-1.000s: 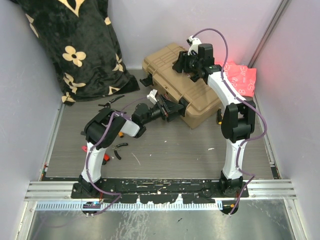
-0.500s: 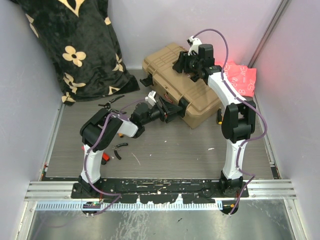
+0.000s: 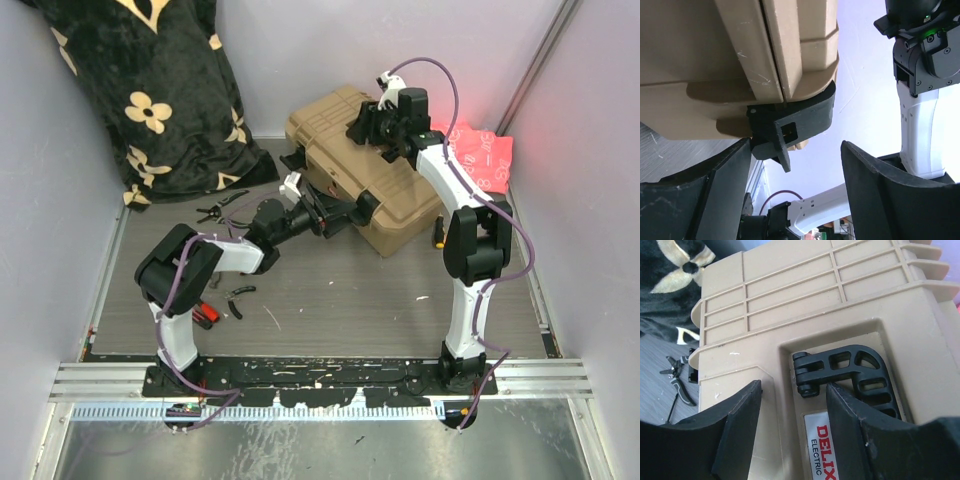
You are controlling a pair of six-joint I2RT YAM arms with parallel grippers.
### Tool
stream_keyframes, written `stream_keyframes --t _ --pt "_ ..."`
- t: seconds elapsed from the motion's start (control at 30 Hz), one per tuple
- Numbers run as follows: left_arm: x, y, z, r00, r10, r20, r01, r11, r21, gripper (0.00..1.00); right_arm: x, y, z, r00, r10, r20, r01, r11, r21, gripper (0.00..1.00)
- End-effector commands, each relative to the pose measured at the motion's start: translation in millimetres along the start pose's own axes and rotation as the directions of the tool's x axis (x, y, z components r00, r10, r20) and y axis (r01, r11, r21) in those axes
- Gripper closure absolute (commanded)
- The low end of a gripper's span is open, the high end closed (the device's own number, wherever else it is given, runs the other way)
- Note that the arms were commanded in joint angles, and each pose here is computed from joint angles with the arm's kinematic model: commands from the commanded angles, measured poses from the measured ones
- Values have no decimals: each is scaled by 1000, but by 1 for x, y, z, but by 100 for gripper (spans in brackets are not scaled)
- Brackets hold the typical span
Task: Pack the tool kit
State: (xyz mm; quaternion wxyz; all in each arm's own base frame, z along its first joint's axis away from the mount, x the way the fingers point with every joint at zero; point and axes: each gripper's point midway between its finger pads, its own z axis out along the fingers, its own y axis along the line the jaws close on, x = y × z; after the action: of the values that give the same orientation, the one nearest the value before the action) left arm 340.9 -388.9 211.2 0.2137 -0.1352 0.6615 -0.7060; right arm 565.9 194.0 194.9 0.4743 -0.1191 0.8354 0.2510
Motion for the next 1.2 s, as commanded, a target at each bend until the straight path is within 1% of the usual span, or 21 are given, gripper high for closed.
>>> stream_keyframes --t 0.0,0.1,0.2,0.27,0.33,0.37,0.43,0.5,0.8,0.97,1.0,1.03,1.07,1.17 --pt "4 -160 -32 984 171 55 -177 870 460 30 325 -58 -99 411 397 -821 -80 913 401 42" --pt "6 -157 -35 982 183 47 -184 873 452 25 325 -58 -100 408 397 -823 -80 913 400 41" --pt "7 -146 -39 977 209 32 -202 881 427 16 325 -56 -101 408 395 -823 -85 914 397 41" --pt "9 -134 -43 973 232 12 -217 889 403 14 324 -54 -101 409 394 -823 -92 915 392 41" --pt "9 -113 -47 970 243 -9 -223 904 364 9 324 -52 -102 410 393 -823 -98 916 389 41" --pt "9 -102 -51 970 242 -18 -222 913 343 9 324 -52 -103 409 393 -824 -99 916 387 41" --pt "4 -76 -59 973 230 -25 -213 933 289 9 324 -51 -103 408 392 -825 -104 917 384 41" --pt "-1 -63 -66 973 229 -23 -215 942 257 9 324 -49 -104 407 391 -826 -108 918 382 41" --pt "-8 -80 -76 953 303 5 -292 913 286 9 324 -46 -104 405 391 -827 -118 919 377 41" --pt "-40 -86 -82 923 380 53 -380 887 263 12 319 -41 -106 409 374 -833 -99 925 367 40" --pt "-48 -84 -83 915 398 60 -400 883 244 17 317 -39 -107 413 371 -832 -98 926 364 40" --pt "-55 -81 -83 909 413 62 -416 882 220 19 315 -37 -108 416 368 -831 -99 927 361 40" --pt "-65 -80 -84 893 444 69 -449 872 195 20 313 -36 -108 421 366 -830 -99 928 359 41" --pt "-84 -63 -84 878 476 39 -478 875 82 19 305 -28 -111 435 354 -828 -93 932 349 41"
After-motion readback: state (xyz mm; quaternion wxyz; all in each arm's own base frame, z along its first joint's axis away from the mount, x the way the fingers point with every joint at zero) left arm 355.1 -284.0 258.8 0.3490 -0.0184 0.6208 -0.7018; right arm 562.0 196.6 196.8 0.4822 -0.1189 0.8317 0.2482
